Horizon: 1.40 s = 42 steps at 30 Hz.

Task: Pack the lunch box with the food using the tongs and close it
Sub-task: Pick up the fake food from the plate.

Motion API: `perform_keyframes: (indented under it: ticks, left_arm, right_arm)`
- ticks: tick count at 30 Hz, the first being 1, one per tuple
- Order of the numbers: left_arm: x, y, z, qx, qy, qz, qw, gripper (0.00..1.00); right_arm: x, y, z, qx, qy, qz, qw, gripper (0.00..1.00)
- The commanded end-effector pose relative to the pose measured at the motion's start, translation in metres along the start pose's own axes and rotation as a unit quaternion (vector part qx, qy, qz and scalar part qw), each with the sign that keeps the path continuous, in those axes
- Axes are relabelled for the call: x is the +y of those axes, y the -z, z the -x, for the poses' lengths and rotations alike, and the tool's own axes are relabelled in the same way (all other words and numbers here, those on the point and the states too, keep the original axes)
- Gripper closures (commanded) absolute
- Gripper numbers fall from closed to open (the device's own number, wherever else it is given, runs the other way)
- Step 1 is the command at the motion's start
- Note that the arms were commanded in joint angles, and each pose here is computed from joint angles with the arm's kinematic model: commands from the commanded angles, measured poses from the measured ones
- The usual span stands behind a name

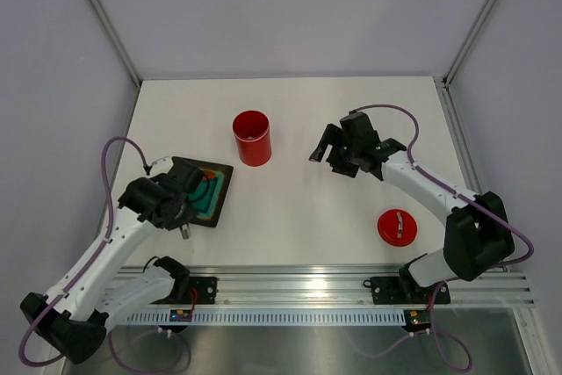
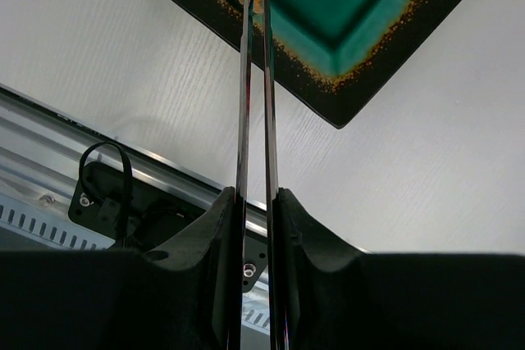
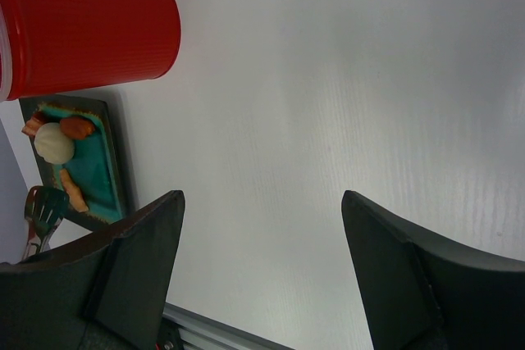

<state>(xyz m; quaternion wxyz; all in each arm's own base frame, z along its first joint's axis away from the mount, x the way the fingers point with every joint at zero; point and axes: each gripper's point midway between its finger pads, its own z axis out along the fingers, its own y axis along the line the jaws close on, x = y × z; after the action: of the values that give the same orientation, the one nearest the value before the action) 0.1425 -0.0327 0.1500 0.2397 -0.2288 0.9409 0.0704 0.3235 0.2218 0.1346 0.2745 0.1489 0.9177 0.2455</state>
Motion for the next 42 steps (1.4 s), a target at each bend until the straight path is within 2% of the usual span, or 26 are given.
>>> perform_keyframes:
  ticks: [1,6,13,25,32,42]
  left_arm:
    - [0.039,0.013,-0.022,0.043,-0.029,0.053,0.997,0.78]
    - [0.047,0.004,-0.026,0.04,-0.011,0.08,0.996,0.8]
    - [0.049,-0.001,-0.017,0.029,-0.021,0.113,0.993,0.8]
    - [0.045,0.012,0.002,-0.008,0.006,0.089,0.996,0.82]
    - [0.061,-0.001,-0.013,0.013,-0.001,0.119,0.993,0.82]
    - [0.06,-0.004,-0.017,0.034,-0.012,0.131,0.991,0.81]
  right_arm:
    - [0.014,0.004,0.012,-0.016,-0.003,0.026,1.0,0.15]
    - [0.016,0.002,0.013,-0.013,-0.001,0.028,1.0,0.15]
    - [0.017,0.001,0.013,-0.012,0.001,0.029,1.0,0.14]
    - [0.015,0.003,0.014,-0.016,0.002,0.026,1.0,0.14]
    - [0.015,0.001,0.014,-0.015,0.001,0.025,1.0,0.15]
    - [0.016,0.001,0.014,-0.015,0.0,0.029,0.999,0.14]
